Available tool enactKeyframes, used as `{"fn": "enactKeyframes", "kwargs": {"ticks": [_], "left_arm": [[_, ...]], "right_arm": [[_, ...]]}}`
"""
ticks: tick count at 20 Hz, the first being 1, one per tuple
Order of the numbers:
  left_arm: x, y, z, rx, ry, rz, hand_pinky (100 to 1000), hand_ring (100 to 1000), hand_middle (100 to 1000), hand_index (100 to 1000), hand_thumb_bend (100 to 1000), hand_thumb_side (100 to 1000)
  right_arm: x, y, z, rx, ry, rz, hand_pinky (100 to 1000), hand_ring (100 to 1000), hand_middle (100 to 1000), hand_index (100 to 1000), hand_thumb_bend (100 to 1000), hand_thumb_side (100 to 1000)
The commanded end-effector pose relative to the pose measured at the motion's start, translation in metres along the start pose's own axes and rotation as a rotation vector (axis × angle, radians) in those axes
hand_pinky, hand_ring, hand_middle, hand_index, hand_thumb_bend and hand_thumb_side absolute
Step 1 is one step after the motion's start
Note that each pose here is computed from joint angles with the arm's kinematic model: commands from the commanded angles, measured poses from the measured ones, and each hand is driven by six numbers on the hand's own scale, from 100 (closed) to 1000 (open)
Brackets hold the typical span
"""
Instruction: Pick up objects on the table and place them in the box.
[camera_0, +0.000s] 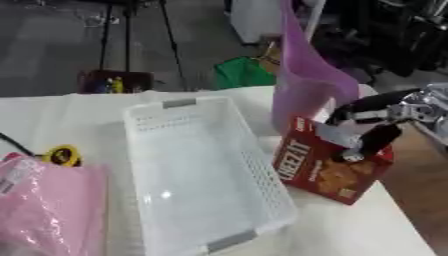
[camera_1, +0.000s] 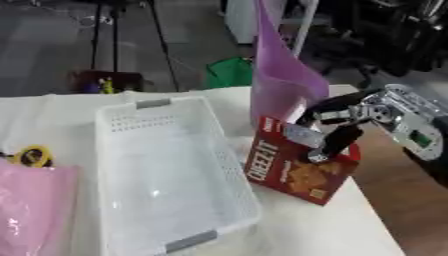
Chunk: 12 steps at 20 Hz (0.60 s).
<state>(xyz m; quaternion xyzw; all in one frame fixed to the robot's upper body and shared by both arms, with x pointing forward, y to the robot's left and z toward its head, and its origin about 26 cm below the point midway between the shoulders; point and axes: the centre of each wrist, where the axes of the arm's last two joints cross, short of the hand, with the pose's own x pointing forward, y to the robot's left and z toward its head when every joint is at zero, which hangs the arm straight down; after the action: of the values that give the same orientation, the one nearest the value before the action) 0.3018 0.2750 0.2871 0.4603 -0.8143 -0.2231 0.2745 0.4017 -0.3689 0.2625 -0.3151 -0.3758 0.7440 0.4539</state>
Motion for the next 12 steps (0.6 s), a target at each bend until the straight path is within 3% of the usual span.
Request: {"fn": "enactKeyframes", "kwargs": {"ticks": [1, 8, 9, 12], "left_arm": [[0.0031, 0.0071, -0.0042, 0.019, -0.023, -0.007, 829, 870, 891, 954, 100, 977], [0.0034, 0.0075, -0.0046, 0.019, -0.024, -0.008, 827, 870, 891, 954, 100, 977], [0.0035, 0.0075, -0.0047, 0.018, -0.025, -0.008, 826, 870, 891, 954, 100, 977], [0.0036, 0.0075, -0.0048, 0.019, -0.025, -0.008, 825, 871, 891, 954, 100, 977]], "right_arm": [[-0.0074, -0.0069, 0.0060, 0.001, 0.022, 0.004, 953, 1000, 894, 945, 419, 671], [-0.0047, -0.0082, 0.0027, 0.017, 0.003, 0.006, 941, 1000, 837, 911, 377, 636], [-0.0044, -0.0084, 0.0027, 0.016, 0.003, 0.007, 927, 1000, 782, 872, 342, 608], [-0.0045, -0.0103, 0.0050, -0.011, 0.014, 0.004, 918, 987, 742, 844, 304, 585]]}}
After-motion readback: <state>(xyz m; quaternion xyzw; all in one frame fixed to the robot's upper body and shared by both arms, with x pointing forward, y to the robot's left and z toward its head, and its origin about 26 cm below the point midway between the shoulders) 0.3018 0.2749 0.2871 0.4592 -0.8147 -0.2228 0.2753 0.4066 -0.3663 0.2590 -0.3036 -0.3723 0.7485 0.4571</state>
